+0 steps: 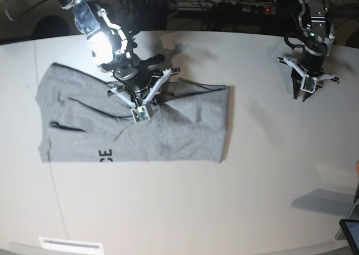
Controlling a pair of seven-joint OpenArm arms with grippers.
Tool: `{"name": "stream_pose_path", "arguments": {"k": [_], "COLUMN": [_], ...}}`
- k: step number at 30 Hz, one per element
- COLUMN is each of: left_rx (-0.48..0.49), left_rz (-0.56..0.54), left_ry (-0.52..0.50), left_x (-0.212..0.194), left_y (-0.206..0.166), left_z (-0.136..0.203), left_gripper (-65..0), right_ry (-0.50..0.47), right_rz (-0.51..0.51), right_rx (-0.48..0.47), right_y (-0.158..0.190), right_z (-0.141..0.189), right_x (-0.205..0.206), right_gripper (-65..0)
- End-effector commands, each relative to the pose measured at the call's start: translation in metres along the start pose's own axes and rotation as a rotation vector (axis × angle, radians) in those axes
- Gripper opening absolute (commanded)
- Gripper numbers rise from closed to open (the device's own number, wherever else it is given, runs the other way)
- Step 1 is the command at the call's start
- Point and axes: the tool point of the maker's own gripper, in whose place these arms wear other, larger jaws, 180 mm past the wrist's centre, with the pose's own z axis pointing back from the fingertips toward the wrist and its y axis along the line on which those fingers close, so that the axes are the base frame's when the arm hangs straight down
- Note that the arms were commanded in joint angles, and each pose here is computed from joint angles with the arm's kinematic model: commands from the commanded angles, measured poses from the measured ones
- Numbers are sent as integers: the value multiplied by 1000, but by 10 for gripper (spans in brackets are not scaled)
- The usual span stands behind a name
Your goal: Fold the T-shirt properly
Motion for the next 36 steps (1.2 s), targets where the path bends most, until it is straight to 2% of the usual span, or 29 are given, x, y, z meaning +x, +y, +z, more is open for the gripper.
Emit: {"name": "stream_pose_path", "arguments": {"k": [1, 6, 11, 16, 25, 32, 36], "left_rx": [21, 21, 22, 22, 16, 18, 32], "left_rz": [-15, -15, -15, -16, -17, -19, 2], "left_ry": [-43, -43, -41, -40, -42, -52, -119], "left_x": [13, 13, 12, 12, 13, 17, 42], "left_y": [11, 11, 12, 11, 9, 10, 9], "left_z": [0, 0, -1, -1, -1, -1, -7], "left_gripper": [-511, -511, -511, -511, -511, -511, -511], "right_ry": [-27, -6, 12, -18, 4, 17, 10], "right_rz": [-17, -64, -87, -111, -117, -135, -207], "right_rx": [-12, -53, -39, -5, -5, -17, -91], "right_y": [-2, -8, -1, 14, 15, 12, -2], "right_z": [3, 3, 6, 15, 15, 16, 17], "right_x": [11, 6, -5, 3, 1, -6, -6], "right_gripper": [-649, -649, -647, -646, -635, -477, -450]}}
